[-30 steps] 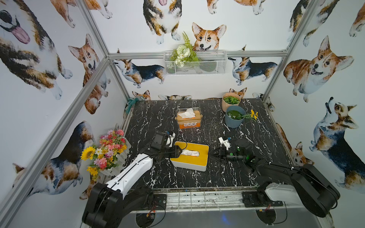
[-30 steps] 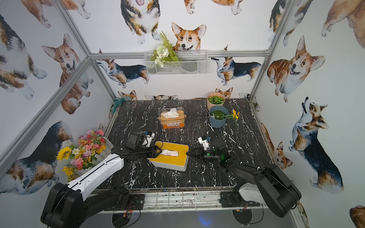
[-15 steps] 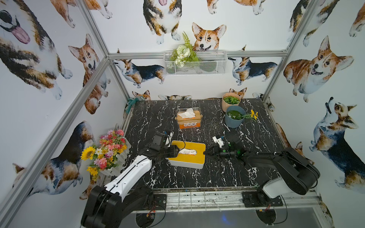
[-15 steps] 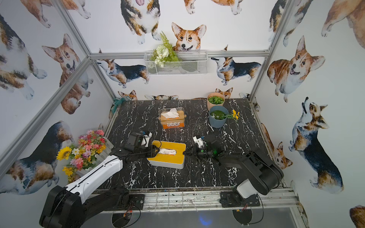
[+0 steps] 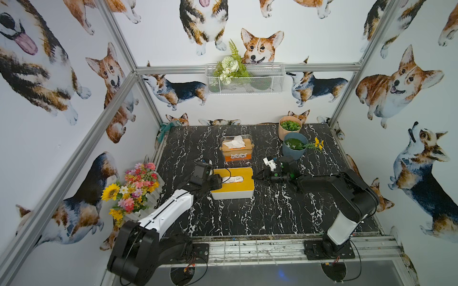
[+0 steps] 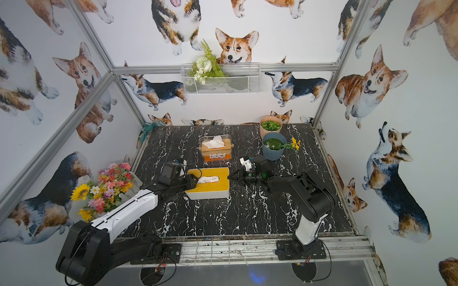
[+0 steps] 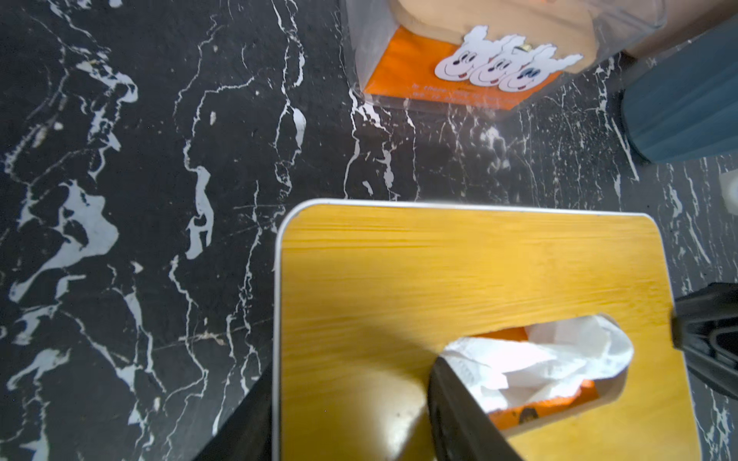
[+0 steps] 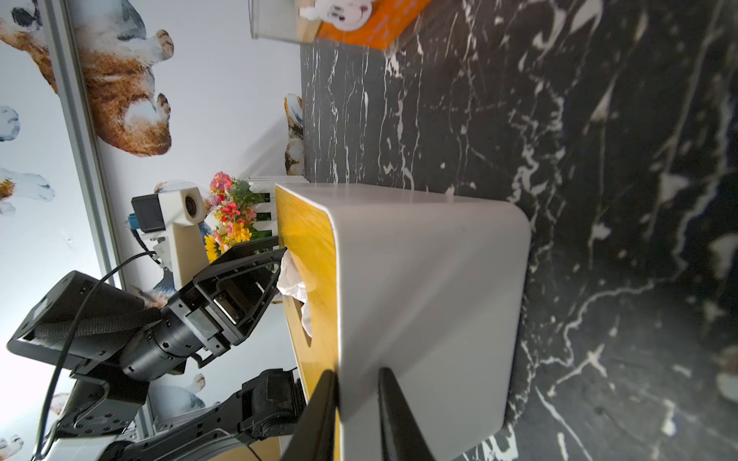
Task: Put the tissue paper into the tissue box
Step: Move the tissue box to the center of the board.
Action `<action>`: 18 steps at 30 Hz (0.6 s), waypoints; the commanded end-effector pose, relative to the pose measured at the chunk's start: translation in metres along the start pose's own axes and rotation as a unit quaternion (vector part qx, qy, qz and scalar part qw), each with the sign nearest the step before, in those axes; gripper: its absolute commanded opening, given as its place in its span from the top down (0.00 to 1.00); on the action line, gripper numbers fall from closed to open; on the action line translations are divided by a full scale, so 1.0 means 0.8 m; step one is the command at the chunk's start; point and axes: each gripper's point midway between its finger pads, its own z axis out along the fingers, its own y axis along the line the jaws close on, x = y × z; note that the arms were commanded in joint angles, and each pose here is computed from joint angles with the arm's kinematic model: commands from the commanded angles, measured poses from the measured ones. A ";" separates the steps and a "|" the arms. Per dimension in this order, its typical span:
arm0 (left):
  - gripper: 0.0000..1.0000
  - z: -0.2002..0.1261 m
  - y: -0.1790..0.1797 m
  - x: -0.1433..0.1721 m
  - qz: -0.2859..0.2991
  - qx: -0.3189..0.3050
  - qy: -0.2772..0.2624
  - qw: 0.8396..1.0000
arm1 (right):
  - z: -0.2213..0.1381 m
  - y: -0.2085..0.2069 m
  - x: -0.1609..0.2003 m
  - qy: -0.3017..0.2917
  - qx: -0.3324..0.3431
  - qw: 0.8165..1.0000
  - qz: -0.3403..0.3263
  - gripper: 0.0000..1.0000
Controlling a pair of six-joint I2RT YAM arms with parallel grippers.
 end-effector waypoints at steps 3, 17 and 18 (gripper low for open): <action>0.45 0.007 -0.075 -0.022 0.032 0.139 0.004 0.990 | 0.003 -0.010 -0.012 0.000 0.041 0.999 -0.018 0.75; 0.30 -0.011 -0.077 -0.024 0.051 0.141 -0.006 0.989 | -0.058 0.005 -0.053 -0.073 0.200 0.963 -0.167 0.54; 0.29 -0.012 -0.078 -0.024 0.051 0.142 -0.006 0.988 | -0.062 0.009 -0.055 -0.078 0.203 0.960 -0.176 0.53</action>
